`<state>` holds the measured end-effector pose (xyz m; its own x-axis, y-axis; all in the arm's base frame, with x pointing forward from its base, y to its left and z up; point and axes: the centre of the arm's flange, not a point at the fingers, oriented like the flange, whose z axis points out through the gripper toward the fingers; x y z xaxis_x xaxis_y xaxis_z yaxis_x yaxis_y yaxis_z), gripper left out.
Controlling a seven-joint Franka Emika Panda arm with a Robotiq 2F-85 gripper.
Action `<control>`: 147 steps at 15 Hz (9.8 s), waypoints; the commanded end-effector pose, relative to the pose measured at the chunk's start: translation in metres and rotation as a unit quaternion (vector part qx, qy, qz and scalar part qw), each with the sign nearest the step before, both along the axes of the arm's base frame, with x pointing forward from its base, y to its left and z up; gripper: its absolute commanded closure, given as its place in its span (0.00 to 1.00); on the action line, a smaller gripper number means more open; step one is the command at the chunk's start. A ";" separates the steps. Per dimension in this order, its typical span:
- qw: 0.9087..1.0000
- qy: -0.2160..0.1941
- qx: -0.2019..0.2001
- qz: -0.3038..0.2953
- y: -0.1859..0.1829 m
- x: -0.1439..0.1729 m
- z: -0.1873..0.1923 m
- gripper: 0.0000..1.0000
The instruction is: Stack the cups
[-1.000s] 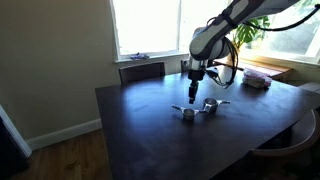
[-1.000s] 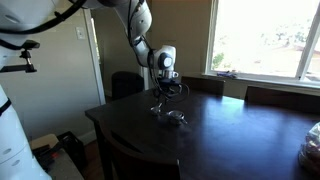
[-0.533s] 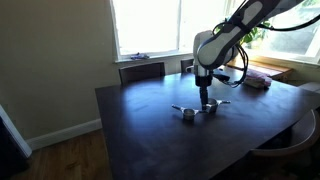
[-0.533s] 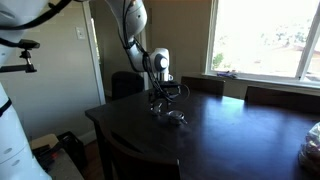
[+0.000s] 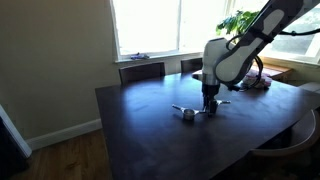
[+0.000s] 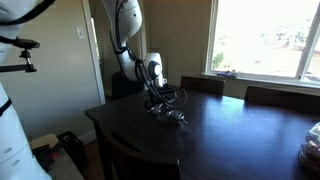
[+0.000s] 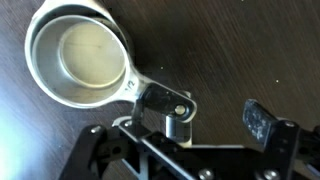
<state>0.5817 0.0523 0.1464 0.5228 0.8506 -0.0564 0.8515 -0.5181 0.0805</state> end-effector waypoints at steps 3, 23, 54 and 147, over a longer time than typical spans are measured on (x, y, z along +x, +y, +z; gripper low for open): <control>0.999 -0.028 0.005 0.020 0.002 -0.035 0.012 0.19; 0.997 -0.064 0.020 0.045 0.027 0.006 0.007 0.17; 0.993 -0.026 0.026 0.109 0.067 0.018 -0.031 0.57; 0.990 -0.042 0.053 -0.127 0.094 0.037 0.015 0.58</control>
